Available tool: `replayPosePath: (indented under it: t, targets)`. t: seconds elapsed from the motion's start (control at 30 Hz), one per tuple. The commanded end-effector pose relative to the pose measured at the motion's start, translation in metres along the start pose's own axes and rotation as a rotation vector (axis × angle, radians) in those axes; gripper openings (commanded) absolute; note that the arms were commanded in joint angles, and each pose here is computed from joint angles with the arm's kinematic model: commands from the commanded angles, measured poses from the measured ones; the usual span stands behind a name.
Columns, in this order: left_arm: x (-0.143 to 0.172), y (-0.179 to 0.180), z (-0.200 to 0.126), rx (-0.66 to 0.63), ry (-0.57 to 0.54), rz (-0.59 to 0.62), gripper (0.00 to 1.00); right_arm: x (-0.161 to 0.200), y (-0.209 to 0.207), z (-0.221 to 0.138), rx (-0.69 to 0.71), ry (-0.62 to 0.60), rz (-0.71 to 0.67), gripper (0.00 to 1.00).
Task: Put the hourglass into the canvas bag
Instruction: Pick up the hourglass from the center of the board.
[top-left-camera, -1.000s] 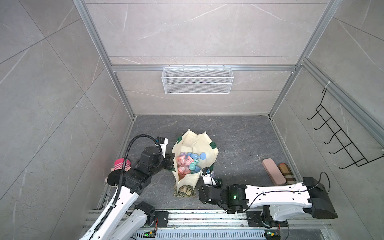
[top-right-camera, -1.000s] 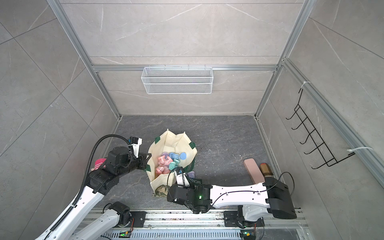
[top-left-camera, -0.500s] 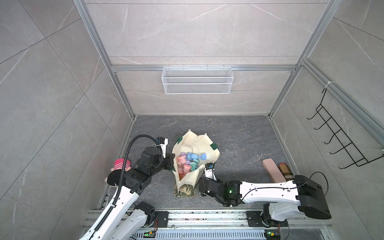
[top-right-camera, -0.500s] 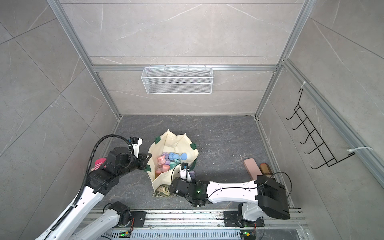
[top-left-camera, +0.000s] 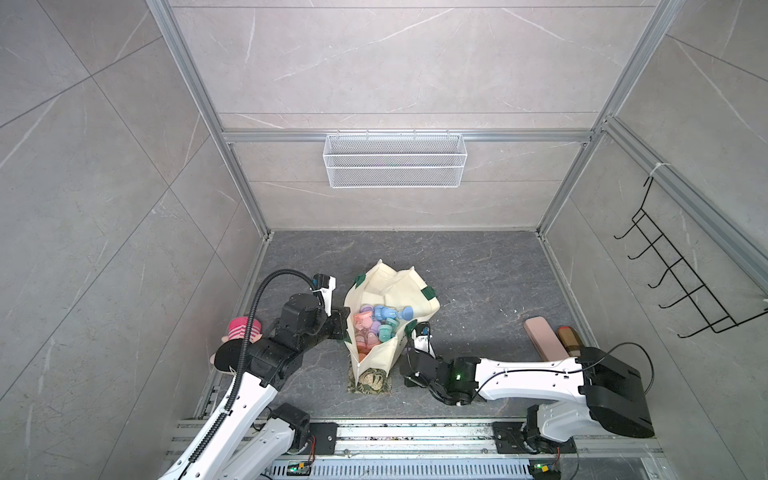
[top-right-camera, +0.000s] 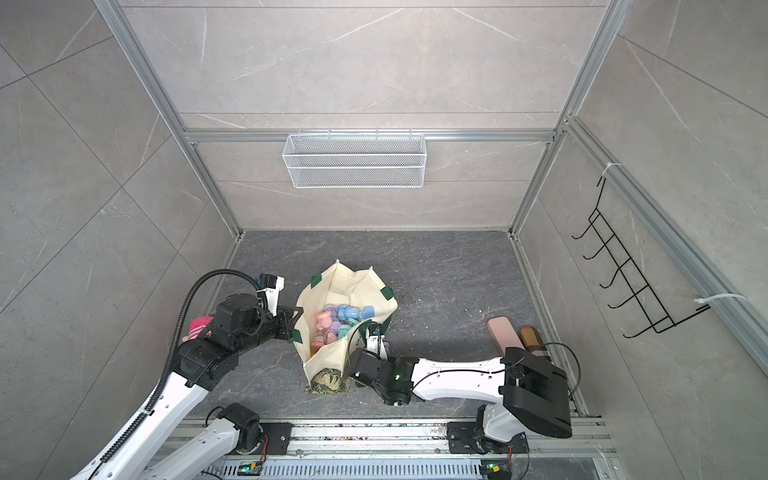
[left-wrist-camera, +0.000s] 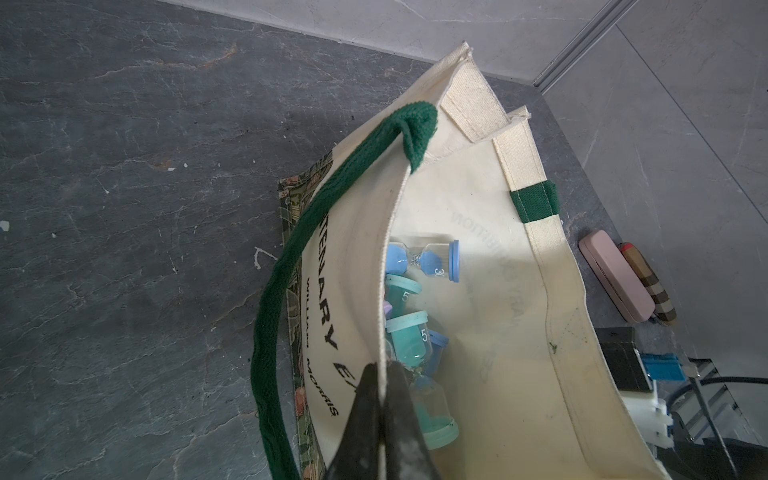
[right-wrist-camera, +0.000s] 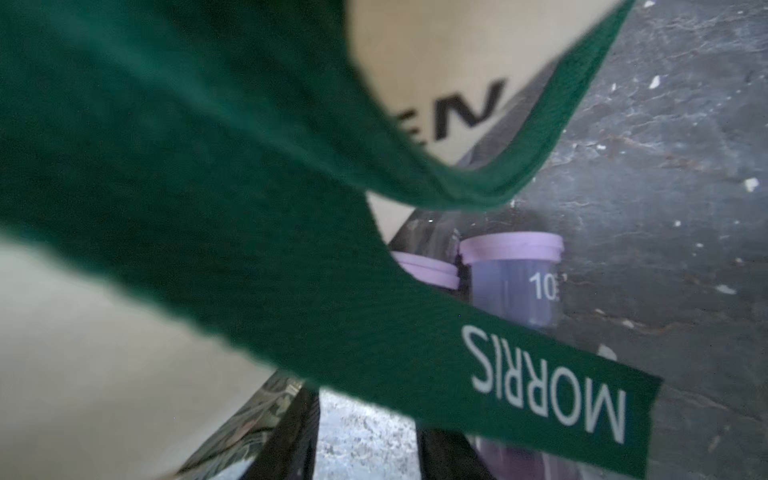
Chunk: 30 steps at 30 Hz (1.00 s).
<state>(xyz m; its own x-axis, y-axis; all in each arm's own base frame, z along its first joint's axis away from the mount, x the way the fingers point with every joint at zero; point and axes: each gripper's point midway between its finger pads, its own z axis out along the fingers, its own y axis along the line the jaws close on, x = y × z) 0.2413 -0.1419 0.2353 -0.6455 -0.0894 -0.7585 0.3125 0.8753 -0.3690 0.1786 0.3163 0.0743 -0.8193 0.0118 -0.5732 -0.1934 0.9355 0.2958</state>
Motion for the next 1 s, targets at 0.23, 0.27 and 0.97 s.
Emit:
replayPosePath:
  t: [0.23,0.27,0.97]
  targets:
    - [-0.030,-0.015,-0.014,0.057,-0.126,0.023,0.00,-0.010,-0.008,0.025,0.021,0.013,0.022,0.47]
    - [-0.030,-0.015,-0.015,0.056,-0.128,0.025,0.00,-0.013,-0.006,0.027,0.006,0.006,0.025,0.47]
    - [-0.031,-0.015,-0.017,0.058,-0.141,0.026,0.00,-0.026,-0.028,0.057,0.150,0.005,0.071,0.58]
